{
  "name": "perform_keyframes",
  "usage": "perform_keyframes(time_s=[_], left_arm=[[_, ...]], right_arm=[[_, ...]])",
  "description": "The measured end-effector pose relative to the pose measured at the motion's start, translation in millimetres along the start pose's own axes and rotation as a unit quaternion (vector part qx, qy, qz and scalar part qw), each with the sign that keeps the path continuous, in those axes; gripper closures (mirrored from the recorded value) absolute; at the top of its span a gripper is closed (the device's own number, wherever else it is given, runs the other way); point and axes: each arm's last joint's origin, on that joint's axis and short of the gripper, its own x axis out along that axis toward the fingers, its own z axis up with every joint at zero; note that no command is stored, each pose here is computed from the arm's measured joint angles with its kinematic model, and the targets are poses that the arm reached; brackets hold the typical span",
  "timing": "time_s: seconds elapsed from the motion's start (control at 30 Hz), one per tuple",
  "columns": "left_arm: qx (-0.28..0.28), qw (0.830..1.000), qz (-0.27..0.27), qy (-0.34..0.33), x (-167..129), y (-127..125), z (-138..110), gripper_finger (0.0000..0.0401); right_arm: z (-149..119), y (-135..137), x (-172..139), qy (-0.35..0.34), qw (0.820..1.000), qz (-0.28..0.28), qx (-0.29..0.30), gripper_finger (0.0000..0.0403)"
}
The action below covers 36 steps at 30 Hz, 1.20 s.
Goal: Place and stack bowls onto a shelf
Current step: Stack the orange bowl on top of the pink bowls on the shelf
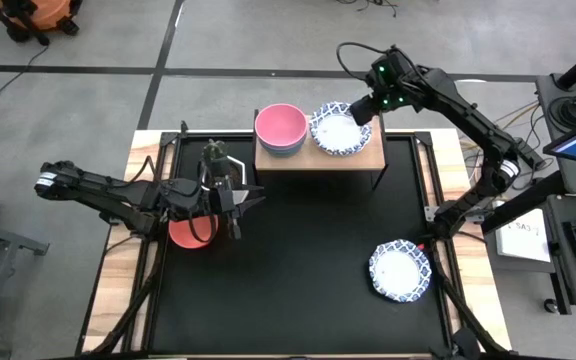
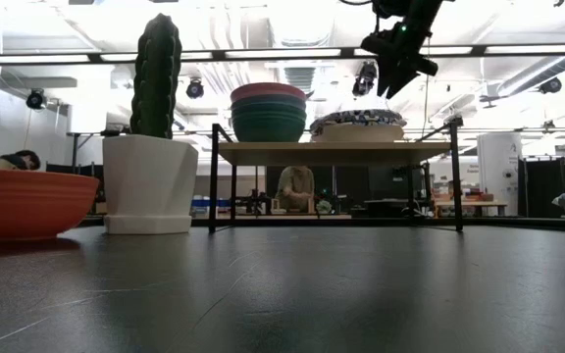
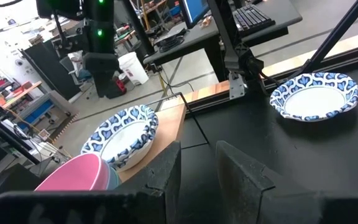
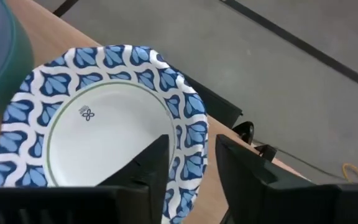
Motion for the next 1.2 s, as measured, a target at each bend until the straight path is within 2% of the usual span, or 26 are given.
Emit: perform_keyframes(time_s=[0.17, 0.33, 0.6, 0.77, 0.87, 0.93, 1.0, 1.07, 1.2], left_arm=[[0.001, 1.000, -0.001, 0.002, 0.3, -0.3, -0.4, 0.0317], [-0.006, 1.000, -0.003, 0.008, 0.3, -0.8, -1.7, 0.0317], [-0.076, 0.996, -0.011, 0.040, 0.0, -3.3, -8.4, 0.0317], [-0.170, 0.978, -0.018, 0.118, -2.7, -7.8, -24.0, 0.0317], [-0.248, 0.946, -0.047, 0.203, -9.3, -9.4, -30.9, 0.0317], [-0.319, 0.909, -0.064, 0.260, -13.3, -9.3, -29.3, 0.0317], [-0.374, 0.862, -0.061, 0.336, -16.0, -11.9, -32.5, 0.0317], [-0.388, 0.820, -0.039, 0.418, -16.5, -17.5, -42.4, 0.0318], [-0.374, 0.735, 0.005, 0.566, -14.1, -33.1, -70.3, 0.0323]], right_arm=[[-5.7, 9.9, -15.3, -0.009, 1.000, 0.017, -0.023, 0.0268], [-23.4, 36.8, -30.4, -0.033, 0.995, 0.058, -0.071, 0.0284], [-84.9, 85.0, -38.9, -0.097, 0.971, 0.158, -0.148, 0.0316], [-135.6, 105.0, -34.0, -0.118, 0.947, 0.220, -0.201, 0.0332], [-162.8, 112.6, -29.4, -0.130, 0.932, 0.253, -0.224, 0.0339], [-176.4, 115.5, -27.6, -0.142, 0.923, 0.272, -0.232, 0.0342], [-187.4, 117.1, -25.3, -0.153, 0.915, 0.287, -0.238, 0.0344], [-195.1, 118.4, -22.7, -0.171, 0.907, 0.299, -0.243, 0.0344], [-202.1, 118.8, -17.5, -0.206, 0.892, 0.306, -0.259, 0.0342]])
